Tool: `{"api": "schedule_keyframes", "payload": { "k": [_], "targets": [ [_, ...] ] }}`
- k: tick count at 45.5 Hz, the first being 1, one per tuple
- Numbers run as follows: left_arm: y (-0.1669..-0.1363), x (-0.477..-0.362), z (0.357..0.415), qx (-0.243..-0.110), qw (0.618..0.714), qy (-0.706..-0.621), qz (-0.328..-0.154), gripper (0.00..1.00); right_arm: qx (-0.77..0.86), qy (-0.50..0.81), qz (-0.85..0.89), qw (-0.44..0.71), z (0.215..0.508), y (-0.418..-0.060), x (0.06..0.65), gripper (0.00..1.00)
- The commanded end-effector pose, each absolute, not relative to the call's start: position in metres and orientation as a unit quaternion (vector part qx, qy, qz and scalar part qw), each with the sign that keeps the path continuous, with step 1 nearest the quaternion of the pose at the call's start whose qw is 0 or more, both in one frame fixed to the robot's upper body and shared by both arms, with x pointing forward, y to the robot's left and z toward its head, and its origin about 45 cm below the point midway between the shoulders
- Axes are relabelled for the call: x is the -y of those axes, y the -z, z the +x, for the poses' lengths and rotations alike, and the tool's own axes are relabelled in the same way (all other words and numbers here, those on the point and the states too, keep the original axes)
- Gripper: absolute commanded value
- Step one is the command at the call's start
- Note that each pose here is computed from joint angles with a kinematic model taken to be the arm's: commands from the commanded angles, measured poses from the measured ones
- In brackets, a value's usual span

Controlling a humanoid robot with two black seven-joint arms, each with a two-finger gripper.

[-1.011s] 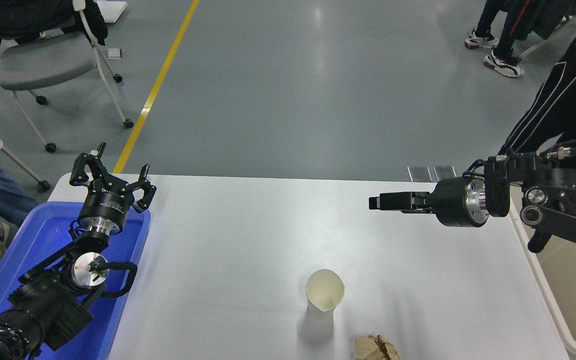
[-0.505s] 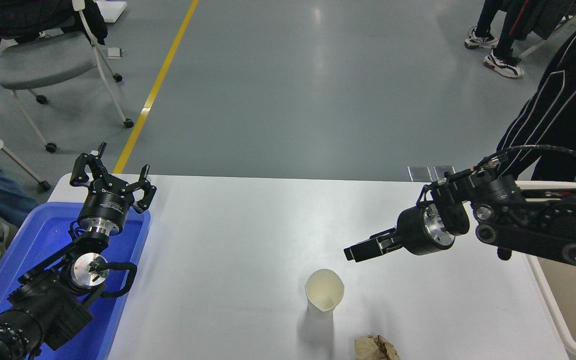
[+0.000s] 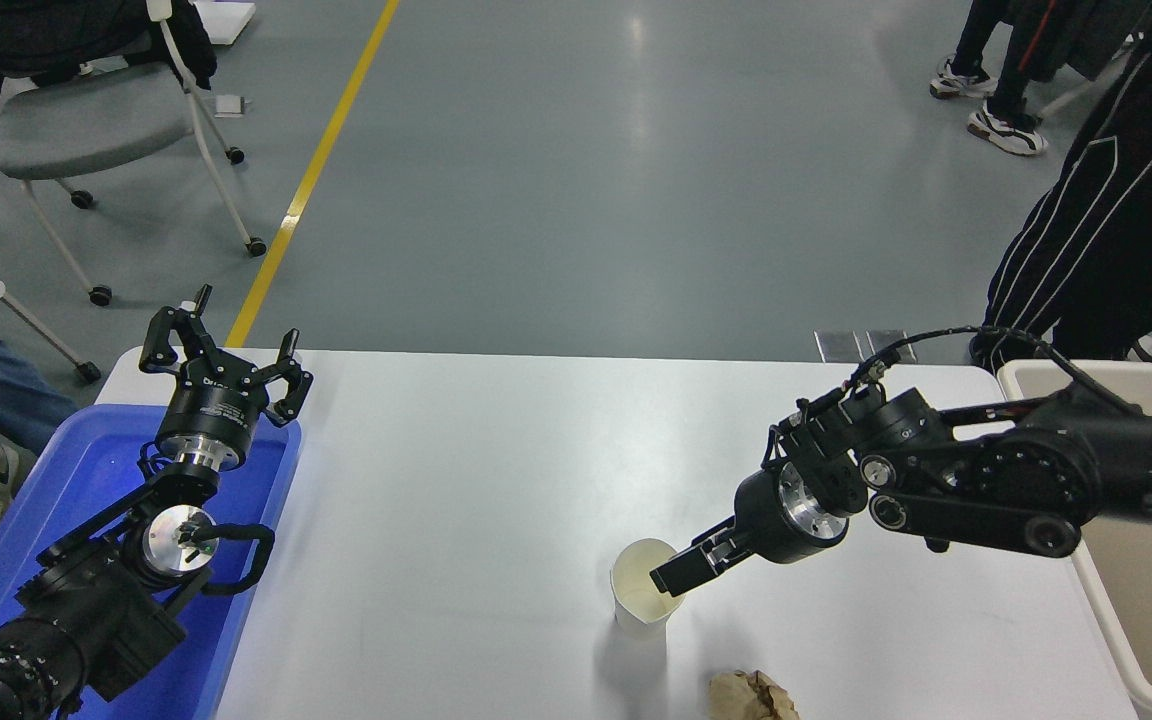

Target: Dispose of the paper cup in the dustbin

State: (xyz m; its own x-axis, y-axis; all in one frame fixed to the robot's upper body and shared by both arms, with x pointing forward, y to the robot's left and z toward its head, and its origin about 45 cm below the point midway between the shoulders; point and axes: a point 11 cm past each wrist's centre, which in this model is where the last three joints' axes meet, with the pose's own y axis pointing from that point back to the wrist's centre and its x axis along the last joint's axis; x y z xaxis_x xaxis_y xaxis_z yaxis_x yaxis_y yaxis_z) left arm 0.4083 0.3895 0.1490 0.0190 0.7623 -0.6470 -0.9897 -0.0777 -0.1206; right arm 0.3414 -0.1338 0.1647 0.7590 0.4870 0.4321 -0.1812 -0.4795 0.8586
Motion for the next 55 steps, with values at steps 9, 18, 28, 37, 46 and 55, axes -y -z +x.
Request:
{"api": "schedule_keyframes", "payload": {
  "k": [9, 18, 28, 37, 46, 55],
  "targets": [
    [-0.149, -0.39, 0.4083, -0.194, 0.6509, -0.673, -0.293, 1.0, -0.091, -0.327, 0.785, 0.518, 0.347, -0.146, 0.133, 0.98],
    [-0.149, -0.39, 0.4083, -0.194, 0.6509, -0.673, -0.293, 1.0, -0.087, -0.322, 0.785, 0.523, 0.348, -0.14, 0.139, 0.89],
    [-0.149, -0.39, 0.4083, -0.194, 0.6509, -0.673, -0.293, 1.0, -0.092, -0.318, 0.783, 0.527, 0.346, -0.137, 0.141, 0.57],
    [-0.149, -0.39, 0.4083, -0.194, 0.6509, -0.673, -0.293, 1.0, -0.092, -0.323, 0.782, 0.525, 0.348, -0.14, 0.139, 0.17],
    [-0.149, -0.39, 0.4083, -0.194, 0.6509, -0.673, -0.293, 1.0, -0.103, -0.325, 0.784, 0.519, 0.344, -0.139, 0.13, 0.0],
    [-0.149, -0.39, 0.4083, -0.194, 0.6509, -0.673, -0.293, 1.0, -0.101, -0.325, 0.784, 0.519, 0.346, -0.142, 0.129, 0.0]
  ]
}}
